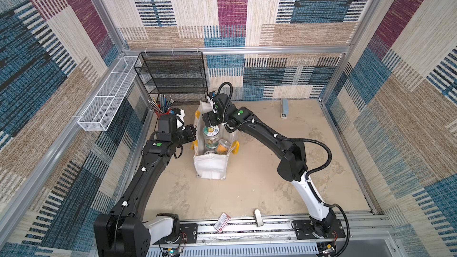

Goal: Take out the seed jars from the canvas bag
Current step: Pick up the seed jar from the canvas bag.

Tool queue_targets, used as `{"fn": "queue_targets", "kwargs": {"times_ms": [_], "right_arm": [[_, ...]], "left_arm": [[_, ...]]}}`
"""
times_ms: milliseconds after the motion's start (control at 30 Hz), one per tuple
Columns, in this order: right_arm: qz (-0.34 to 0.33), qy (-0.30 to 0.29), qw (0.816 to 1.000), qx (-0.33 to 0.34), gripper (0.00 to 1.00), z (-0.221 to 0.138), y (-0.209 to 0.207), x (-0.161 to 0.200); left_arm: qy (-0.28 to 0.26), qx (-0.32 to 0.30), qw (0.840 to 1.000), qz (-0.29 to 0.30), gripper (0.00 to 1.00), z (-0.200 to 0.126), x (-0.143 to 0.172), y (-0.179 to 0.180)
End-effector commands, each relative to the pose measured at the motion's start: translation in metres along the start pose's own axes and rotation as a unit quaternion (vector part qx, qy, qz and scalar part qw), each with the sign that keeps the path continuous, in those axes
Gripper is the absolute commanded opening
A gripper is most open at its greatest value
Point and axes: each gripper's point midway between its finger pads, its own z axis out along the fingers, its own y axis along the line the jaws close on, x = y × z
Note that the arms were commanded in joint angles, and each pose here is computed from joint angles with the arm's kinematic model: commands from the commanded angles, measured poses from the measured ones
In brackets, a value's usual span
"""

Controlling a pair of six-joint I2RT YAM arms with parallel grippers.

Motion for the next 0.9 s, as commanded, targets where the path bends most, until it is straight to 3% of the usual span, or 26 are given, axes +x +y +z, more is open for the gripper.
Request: {"fn": "queue_targets", "kwargs": {"times_ms": [0,867], "right_arm": [[0.006,0.018,0.999,0.032,0.99,0.003,-0.010,0.012],[0.031,0.000,0.999,0.043,0.97,0.030,-0.008,0.017]], "left_arm": [[-0.020,0.011,1.000,0.003,0.00,-0.002,-0.010,-0.005],[-0.015,0.039,0.999,-0.013,0.00,0.003,-0.005,-0.012]]}}
